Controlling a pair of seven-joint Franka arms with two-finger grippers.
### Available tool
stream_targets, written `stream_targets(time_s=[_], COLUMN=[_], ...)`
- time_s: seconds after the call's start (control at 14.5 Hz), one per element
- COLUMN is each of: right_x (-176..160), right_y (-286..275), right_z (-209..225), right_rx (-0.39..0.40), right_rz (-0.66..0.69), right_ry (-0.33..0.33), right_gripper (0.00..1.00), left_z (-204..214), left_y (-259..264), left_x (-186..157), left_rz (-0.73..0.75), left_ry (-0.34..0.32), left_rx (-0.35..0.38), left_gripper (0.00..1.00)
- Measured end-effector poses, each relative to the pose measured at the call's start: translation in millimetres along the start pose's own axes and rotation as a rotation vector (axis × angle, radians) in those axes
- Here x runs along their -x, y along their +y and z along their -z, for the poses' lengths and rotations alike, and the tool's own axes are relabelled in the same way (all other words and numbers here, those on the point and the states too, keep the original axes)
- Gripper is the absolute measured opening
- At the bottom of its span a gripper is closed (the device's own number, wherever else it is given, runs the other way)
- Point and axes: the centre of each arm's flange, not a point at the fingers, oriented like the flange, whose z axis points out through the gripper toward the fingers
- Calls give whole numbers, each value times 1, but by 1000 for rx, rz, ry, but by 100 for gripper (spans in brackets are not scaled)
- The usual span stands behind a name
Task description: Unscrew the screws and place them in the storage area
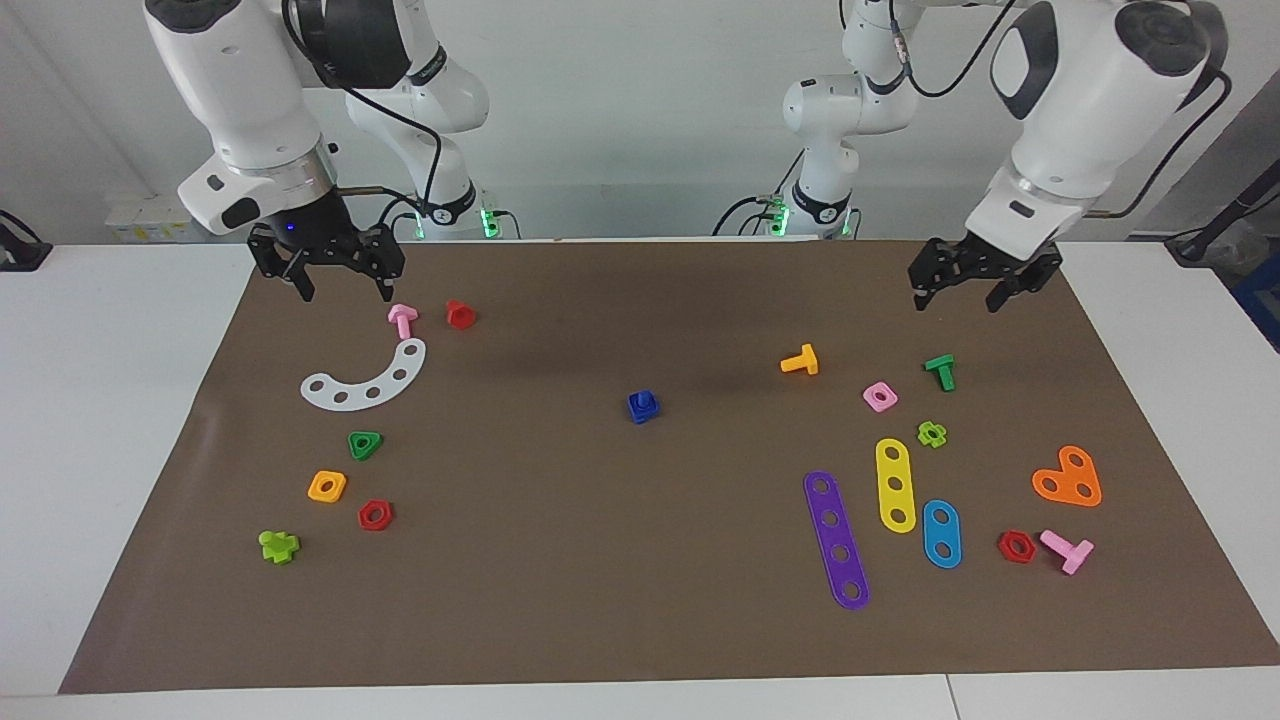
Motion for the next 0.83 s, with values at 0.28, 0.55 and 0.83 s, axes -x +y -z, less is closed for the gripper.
stream_targets(time_s=[0.28,0.55,0.83], right_x=[0,0,0], right_y=[0,0,0], right_z=[0,0,0], right_rx=[0,0,0], right_rz=[0,0,0], right_ry=[0,0,0], right_gripper=[100,100,100], left_z=[-64,-100,-146], left_y=[120,181,235], left_x=[-4,3,7], left_rz=[139,235,269], left_ry=[44,78,88], left_rx=[35,89,120], left_gripper=[96,95,94])
